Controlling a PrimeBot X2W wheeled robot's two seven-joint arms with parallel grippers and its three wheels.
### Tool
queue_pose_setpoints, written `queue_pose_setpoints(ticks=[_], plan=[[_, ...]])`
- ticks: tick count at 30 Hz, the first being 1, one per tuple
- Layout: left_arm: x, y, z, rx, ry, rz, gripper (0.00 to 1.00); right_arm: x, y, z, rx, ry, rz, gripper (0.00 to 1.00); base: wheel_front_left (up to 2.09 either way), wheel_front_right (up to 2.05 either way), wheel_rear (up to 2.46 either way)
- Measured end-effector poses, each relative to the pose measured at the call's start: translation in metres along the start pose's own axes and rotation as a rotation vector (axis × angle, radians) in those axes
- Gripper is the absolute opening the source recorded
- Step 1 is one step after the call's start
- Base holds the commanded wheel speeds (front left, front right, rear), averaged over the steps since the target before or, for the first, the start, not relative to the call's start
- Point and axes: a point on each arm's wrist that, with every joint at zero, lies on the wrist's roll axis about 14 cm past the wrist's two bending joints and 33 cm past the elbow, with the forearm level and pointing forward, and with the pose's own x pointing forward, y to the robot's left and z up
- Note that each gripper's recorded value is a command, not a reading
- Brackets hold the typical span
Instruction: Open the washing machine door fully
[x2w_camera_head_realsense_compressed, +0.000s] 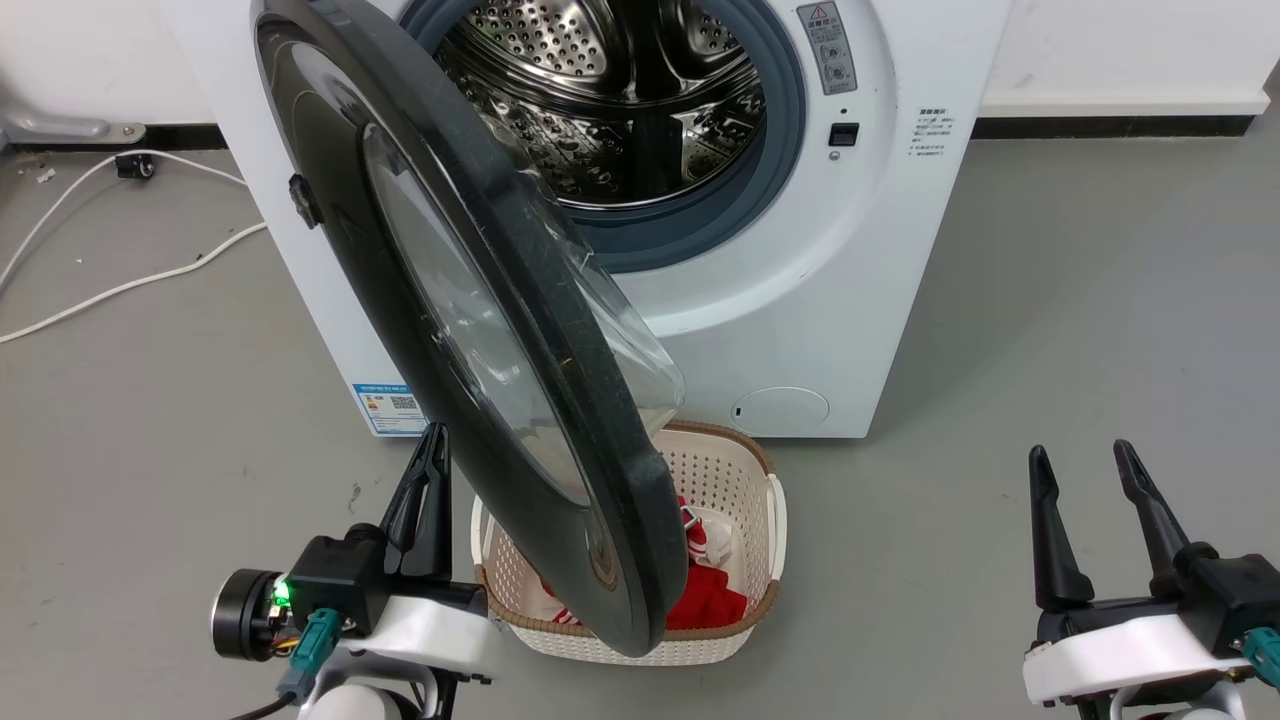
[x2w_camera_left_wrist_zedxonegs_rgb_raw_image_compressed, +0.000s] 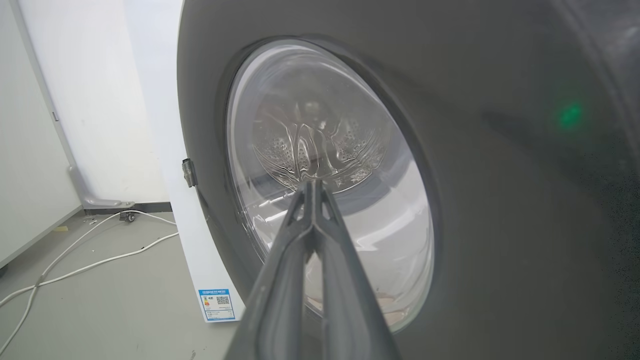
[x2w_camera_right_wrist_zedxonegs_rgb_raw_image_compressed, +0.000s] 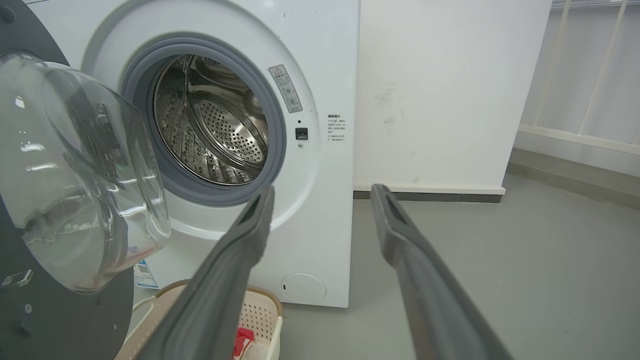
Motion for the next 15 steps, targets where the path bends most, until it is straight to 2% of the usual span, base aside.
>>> queue_pose_setpoints(ticks=[7,15], plan=[[0.006,0.001,0.029,0.006,-0.091,0.004,0.00,0.001,0.000,0.000,0.009,-0.001,-0.001,1.00,0.00,0.00,0.00],[0.013,0.000,0.117,0.038,-0.367,0.004,0.00,0.002,0.001,-0.002,0.019,0.002,0.001,1.00,0.00,0.00,0.00]])
